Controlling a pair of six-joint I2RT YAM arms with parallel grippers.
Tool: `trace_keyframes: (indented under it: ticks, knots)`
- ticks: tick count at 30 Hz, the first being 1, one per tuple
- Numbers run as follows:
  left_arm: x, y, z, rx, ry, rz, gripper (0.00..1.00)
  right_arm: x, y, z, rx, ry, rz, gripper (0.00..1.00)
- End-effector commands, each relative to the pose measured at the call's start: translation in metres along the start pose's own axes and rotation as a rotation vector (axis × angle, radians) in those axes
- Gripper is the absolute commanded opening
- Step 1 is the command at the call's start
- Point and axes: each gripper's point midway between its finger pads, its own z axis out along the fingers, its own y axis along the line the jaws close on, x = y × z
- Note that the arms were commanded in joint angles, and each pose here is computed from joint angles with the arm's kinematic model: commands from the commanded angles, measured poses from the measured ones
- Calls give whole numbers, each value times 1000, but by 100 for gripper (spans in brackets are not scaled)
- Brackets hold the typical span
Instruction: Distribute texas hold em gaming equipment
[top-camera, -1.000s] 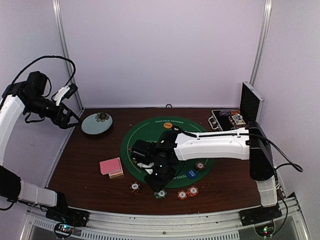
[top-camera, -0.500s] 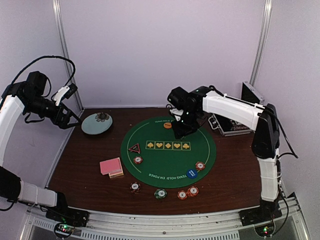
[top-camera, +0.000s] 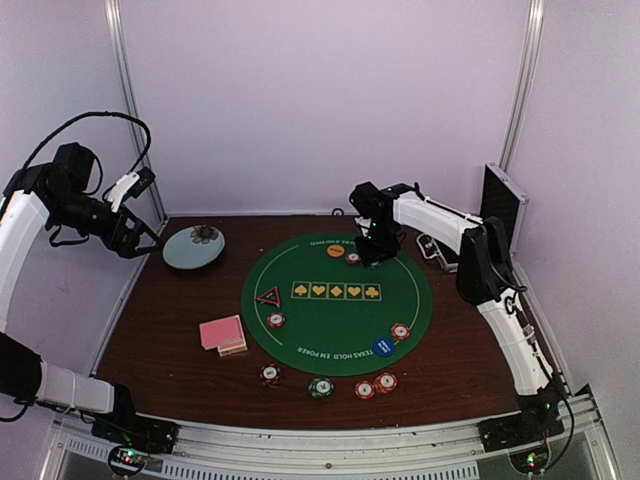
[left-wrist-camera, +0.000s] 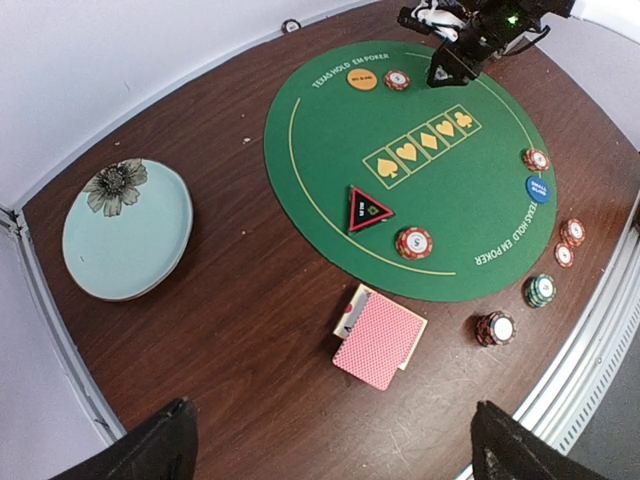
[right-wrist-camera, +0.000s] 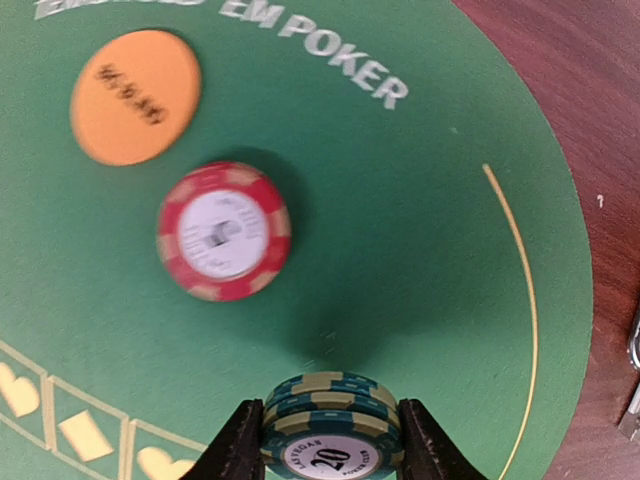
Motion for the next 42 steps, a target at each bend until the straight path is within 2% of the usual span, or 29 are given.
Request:
trace_keyframes:
  ticks: [1, 14, 27, 31, 38, 42]
  knots:
    - [-4, 0, -2, -7, -28, 22, 98, -26, -29, -9, 27, -73, 74, 42]
    - [-1, 1, -1, -8, -11, 34, 98, -25, -24, 27, -54, -44, 138, 44]
    - [-2, 4, 0, -13, -5, 41, 98, -15, -12, 42, -123, 5, 171, 45]
    - [-1, 3, 1, -8, -5, 40, 97, -12, -11, 39, -122, 10, 157, 51]
    - [-1, 2, 0, -12, -5, 41, 97, -23, -12, 16, -118, -33, 141, 73]
    - [-1, 4, -1, -19, -4, 41, 98, -34, -12, -17, -115, -92, 123, 74]
